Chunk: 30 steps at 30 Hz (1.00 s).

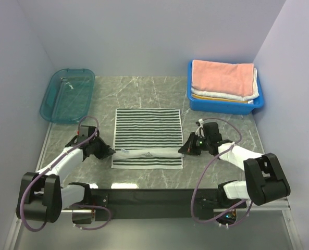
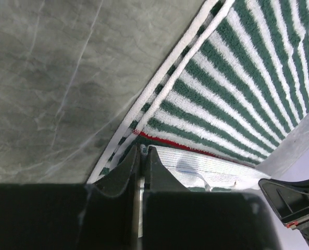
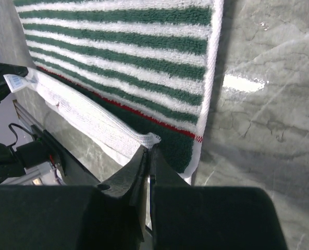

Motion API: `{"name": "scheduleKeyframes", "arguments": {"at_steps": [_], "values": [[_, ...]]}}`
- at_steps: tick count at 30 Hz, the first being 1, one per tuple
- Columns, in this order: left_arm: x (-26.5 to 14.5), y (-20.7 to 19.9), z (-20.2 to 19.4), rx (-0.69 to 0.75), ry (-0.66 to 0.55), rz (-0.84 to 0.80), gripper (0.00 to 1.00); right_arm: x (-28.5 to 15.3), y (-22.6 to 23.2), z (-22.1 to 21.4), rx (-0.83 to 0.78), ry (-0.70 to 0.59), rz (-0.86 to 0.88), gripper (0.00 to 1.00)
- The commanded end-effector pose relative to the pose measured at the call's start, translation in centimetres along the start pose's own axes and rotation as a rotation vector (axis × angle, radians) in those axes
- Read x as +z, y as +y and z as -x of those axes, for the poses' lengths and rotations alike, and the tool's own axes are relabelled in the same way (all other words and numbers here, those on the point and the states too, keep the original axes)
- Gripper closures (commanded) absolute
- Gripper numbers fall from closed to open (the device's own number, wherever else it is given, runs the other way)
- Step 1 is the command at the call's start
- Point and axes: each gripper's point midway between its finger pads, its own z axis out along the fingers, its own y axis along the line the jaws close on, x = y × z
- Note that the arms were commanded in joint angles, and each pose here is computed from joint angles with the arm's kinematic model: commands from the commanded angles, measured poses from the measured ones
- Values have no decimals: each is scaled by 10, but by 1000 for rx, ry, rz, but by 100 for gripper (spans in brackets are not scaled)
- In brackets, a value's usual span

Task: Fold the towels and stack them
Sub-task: Fold the towel

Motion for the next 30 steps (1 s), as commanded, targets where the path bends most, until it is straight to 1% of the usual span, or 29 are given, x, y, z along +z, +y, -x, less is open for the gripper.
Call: {"name": "scheduleKeyframes", "arguments": {"at_steps": [1,4,5,7,8,9,10,11,14,16,17,18,19,20,21,23,26,30], "values": [[0,35,48,2,-238,173,96,-1,-39,19,8,-112,-156,100],[-9,22,55,30,-259,152,98,-4,-37,23,-7,-126,-154,100],[-17,8,64,44,-281,128,98,-6,-34,27,-23,-144,-150,100],[-27,-3,70,79,-294,121,98,-12,-28,36,-36,-164,-156,100],[-39,-21,83,96,-333,90,98,-17,-21,41,-55,-186,-148,100],[-46,-27,87,126,-344,87,98,-22,-20,45,-55,-197,-158,100],[-52,-35,93,140,-360,81,98,-30,-6,55,-78,-236,-135,100],[-66,-49,103,154,-393,70,98,-35,0,59,-91,-253,-124,100],[-82,-58,113,174,-447,63,98,-47,14,67,-116,-291,-98,100],[-82,-55,111,164,-456,58,98,-47,14,60,-112,-273,-87,100],[-73,-42,104,154,-435,78,98,-45,12,56,-104,-267,-84,100],[-69,-39,101,137,-433,68,98,-43,11,54,-103,-265,-75,100],[-64,-32,96,121,-423,74,98,-36,1,41,-83,-230,-82,100],[-51,-14,85,104,-386,105,98,-32,-4,36,-72,-214,-90,100],[-43,-12,79,89,-361,90,98,-29,-8,32,-65,-206,-93,100],[-28,7,64,71,-307,124,97,-20,-23,14,-32,-150,-108,100],[-14,19,50,69,-268,145,96,-12,-34,0,-18,-117,-123,100],[-8,26,43,65,-251,173,94,-7,-38,-9,-19,-84,-133,100]]}}
